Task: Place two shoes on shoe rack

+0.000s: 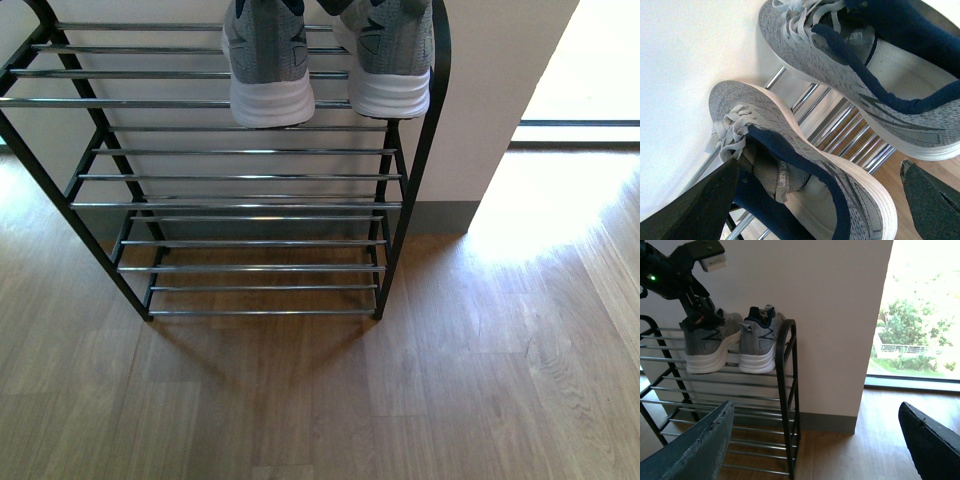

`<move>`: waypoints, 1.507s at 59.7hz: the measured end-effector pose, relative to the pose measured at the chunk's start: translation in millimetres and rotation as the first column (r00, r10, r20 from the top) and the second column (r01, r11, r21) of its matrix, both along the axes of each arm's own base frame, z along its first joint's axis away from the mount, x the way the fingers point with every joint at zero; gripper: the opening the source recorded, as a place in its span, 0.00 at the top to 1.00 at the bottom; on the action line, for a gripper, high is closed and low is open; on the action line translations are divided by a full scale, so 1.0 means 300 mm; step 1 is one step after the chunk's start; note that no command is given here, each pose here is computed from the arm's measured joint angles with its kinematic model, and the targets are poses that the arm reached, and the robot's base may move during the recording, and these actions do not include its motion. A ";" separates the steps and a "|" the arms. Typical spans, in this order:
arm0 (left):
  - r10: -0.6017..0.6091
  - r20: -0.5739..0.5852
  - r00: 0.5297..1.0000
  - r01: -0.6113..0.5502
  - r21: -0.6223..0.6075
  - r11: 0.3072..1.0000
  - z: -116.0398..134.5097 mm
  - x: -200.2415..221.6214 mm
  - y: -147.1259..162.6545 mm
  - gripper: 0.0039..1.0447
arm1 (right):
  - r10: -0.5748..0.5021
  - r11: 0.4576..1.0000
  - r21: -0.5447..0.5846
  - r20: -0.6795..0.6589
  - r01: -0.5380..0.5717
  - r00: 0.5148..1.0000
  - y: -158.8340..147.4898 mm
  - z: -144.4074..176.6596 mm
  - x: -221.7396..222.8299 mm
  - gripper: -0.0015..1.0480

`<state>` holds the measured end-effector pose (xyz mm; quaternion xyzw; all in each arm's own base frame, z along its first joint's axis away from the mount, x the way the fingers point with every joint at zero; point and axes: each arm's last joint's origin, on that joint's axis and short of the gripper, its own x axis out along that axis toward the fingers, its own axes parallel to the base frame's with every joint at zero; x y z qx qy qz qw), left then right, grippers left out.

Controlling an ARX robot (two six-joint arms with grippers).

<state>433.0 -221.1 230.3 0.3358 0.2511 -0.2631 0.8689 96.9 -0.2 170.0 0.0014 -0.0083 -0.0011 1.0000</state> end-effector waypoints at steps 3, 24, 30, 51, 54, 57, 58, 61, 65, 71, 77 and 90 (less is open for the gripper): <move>0.003 0.036 0.999 -0.003 -0.016 1.000 0.020 -0.028 0.004 0.09 | 0.000 1.000 0.000 0.000 0.000 1.000 0.000 0.000 0.000 0.09; 0.138 0.291 0.947 -0.097 -0.153 0.983 0.145 -0.277 0.092 0.09 | 0.000 1.000 0.000 0.000 0.000 1.000 0.000 0.000 0.000 0.09; 0.224 0.319 0.921 -0.148 -0.245 0.958 0.167 -0.371 0.153 0.09 | 0.000 1.000 0.000 0.000 0.000 1.000 0.000 0.000 0.000 0.09; 0.600 0.223 0.768 -0.394 -0.575 0.718 0.071 -0.672 0.415 0.09 | 0.000 1.000 0.000 0.000 0.000 1.000 0.000 0.000 0.000 0.09; 0.627 0.202 0.752 -0.412 -0.598 0.687 0.043 -0.692 0.433 0.09 | 0.000 1.000 0.000 0.000 0.000 1.000 0.000 0.000 0.000 0.09; 0.650 0.168 0.741 -0.429 -0.626 0.651 0.011 -0.708 0.450 0.09 | 0.000 1.000 0.000 0.000 0.000 1.000 0.000 0.000 0.000 0.09; 0.665 0.159 0.730 -0.439 -0.636 0.635 -0.002 -0.713 0.457 0.09 | 0.000 1.000 0.000 0.000 0.000 1.000 0.000 0.000 0.000 0.09; 0.679 0.140 0.721 -0.445 -0.657 0.608 -0.016 -0.719 0.466 0.09 | 0.000 1.000 0.000 0.000 0.000 1.000 0.000 0.000 0.000 0.09; 0.694 0.122 0.709 -0.448 -0.682 0.578 -0.037 -0.725 0.479 0.09 | 0.000 1.000 0.000 0.000 0.000 1.000 0.000 0.000 0.000 0.09; 0.712 0.091 0.696 -0.464 -0.699 0.544 -0.056 -0.730 0.492 0.09 | 0.000 1.000 0.000 0.000 0.000 1.000 0.000 0.000 0.000 0.09; 0.717 0.079 0.693 -0.466 -0.709 0.529 -0.058 -0.730 0.493 0.09 | 0.000 1.000 0.000 0.000 0.000 1.000 0.000 0.000 0.000 0.09; 0.626 0.219 0.749 -0.287 -0.743 0.604 -0.085 -0.774 0.547 0.34 | 0.000 1.000 0.000 0.000 0.000 1.000 0.000 0.000 0.000 0.09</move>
